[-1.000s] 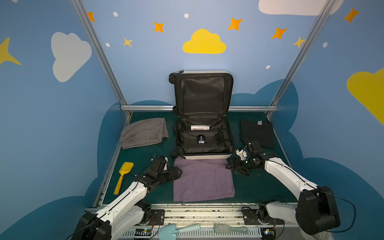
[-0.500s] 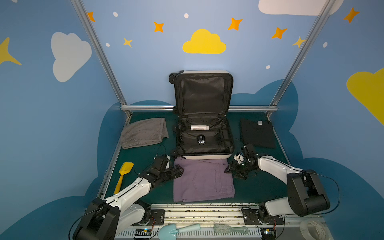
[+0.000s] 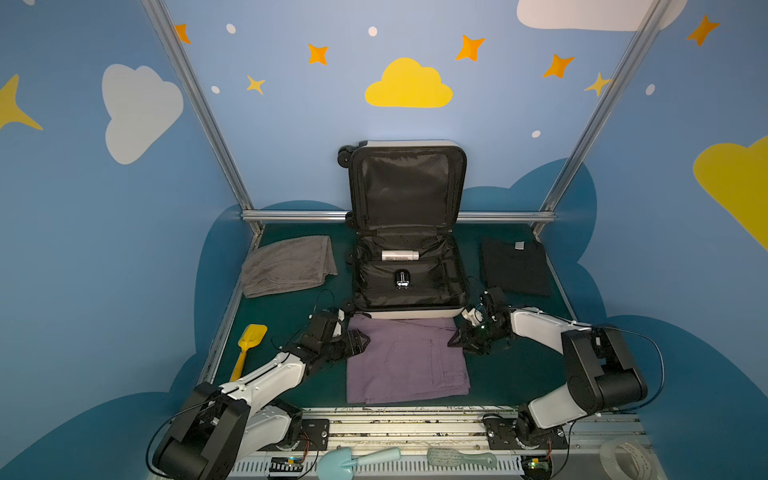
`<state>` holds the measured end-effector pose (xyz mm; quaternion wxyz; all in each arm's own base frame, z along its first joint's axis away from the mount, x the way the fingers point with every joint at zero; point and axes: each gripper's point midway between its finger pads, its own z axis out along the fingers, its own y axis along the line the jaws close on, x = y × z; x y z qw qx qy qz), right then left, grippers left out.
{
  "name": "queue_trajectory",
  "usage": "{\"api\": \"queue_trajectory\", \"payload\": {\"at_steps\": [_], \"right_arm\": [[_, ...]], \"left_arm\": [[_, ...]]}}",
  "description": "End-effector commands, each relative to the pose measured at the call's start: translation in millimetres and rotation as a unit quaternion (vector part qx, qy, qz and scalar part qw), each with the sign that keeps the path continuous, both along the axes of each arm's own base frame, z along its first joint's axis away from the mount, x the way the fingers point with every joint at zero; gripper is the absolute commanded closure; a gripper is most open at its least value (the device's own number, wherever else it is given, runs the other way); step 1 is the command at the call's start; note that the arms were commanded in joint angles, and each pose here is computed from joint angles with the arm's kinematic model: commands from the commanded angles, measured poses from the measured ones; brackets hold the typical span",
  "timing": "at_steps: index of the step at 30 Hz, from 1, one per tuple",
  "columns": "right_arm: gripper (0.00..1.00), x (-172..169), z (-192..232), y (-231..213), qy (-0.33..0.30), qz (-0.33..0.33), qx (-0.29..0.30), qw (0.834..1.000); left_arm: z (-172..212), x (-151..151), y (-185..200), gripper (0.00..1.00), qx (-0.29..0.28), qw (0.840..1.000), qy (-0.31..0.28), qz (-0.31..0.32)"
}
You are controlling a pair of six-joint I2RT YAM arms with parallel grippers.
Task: Pack the luggage
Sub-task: 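Grasp the purple trousers' nearer corners with both grippers, then lift the purple trousers with both grippers and carry them into the suitcase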
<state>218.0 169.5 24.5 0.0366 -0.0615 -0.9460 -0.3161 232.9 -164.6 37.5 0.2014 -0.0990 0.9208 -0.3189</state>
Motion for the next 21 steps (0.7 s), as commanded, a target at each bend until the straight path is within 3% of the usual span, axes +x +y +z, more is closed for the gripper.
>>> {"api": "queue_trajectory", "payload": {"at_steps": [1,4,8,11,21], "right_arm": [[0.73,-4.8,-4.8,1.6,0.008,0.002,0.005,1.000],[0.87,-4.3,-3.4,3.4,0.006,0.002,0.011,1.000],[0.99,-3.5,2.2,5.4,-0.001,0.005,0.021,1.000],[1.00,-4.1,9.1,7.9,-0.008,0.008,0.030,0.999],[1.00,-14.8,54.3,26.2,-0.045,0.038,0.056,0.997]], "left_arm": [[-17.1,-15.9,4.0,0.30,0.010,0.999,0.031,-0.007],[-16.8,-16.3,4.4,0.45,0.008,1.000,0.027,-0.006],[-10.0,-15.7,2.8,0.77,0.000,1.000,0.014,-0.010],[0.4,-15.2,2.6,0.96,-0.004,1.000,-0.001,-0.012],[71.0,-22.6,11.0,0.97,-0.043,0.995,-0.085,0.011]]}}
